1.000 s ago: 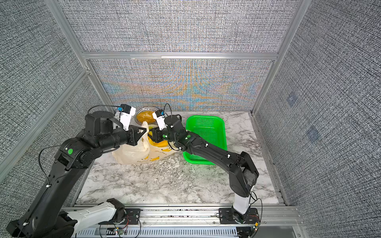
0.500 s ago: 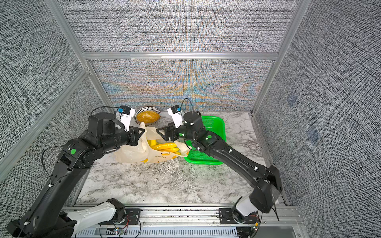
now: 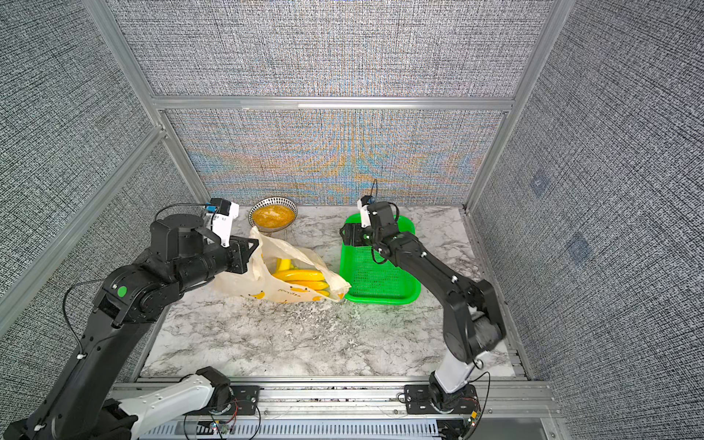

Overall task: Place the banana into a plastic bag & tie a knot
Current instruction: Move the basket to the corner of the board.

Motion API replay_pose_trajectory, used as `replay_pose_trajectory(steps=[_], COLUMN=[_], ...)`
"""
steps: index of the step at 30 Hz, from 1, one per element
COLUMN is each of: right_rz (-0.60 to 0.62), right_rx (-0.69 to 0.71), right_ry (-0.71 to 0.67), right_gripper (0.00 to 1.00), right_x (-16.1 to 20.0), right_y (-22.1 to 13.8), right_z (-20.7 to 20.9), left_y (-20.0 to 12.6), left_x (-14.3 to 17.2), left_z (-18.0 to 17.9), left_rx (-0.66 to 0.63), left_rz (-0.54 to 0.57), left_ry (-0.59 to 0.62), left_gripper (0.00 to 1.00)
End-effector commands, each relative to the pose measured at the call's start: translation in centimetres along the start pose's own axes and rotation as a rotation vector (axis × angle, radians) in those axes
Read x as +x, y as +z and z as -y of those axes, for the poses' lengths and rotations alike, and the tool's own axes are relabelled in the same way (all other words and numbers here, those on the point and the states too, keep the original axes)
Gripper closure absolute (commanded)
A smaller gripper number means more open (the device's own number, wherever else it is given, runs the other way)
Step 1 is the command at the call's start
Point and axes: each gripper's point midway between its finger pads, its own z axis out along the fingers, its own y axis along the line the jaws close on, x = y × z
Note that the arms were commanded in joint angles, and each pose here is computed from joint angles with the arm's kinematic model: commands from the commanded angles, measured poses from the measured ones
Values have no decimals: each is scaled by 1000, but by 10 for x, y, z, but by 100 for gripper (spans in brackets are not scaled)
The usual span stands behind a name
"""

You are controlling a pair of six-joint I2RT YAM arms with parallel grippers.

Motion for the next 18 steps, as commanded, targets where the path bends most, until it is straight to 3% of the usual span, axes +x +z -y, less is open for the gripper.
replay_pose_trajectory(steps=[1, 4, 8, 14, 18], right_rz=[-108, -178, -258, -225, -134], right_rx=[129, 232, 421, 514, 450], right_ry=[-82, -134, -165, -50, -21], right_gripper=[14, 12, 11, 11, 11], right_x=[23, 42, 72, 72, 46], right_y=[25, 48, 57, 21, -7], right_z=[12, 25, 74, 145, 141], left_y=[0, 2, 4, 1, -1], left_x=[-2, -1, -1, -2, -5], left_z=[-1, -1, 0, 1, 1], left_rx=[-2, 0, 3, 6, 1], left_rz=[14, 12, 10, 10, 15], left_ry=[0, -3, -4, -5, -3], left_gripper=[100, 100, 100, 100, 100])
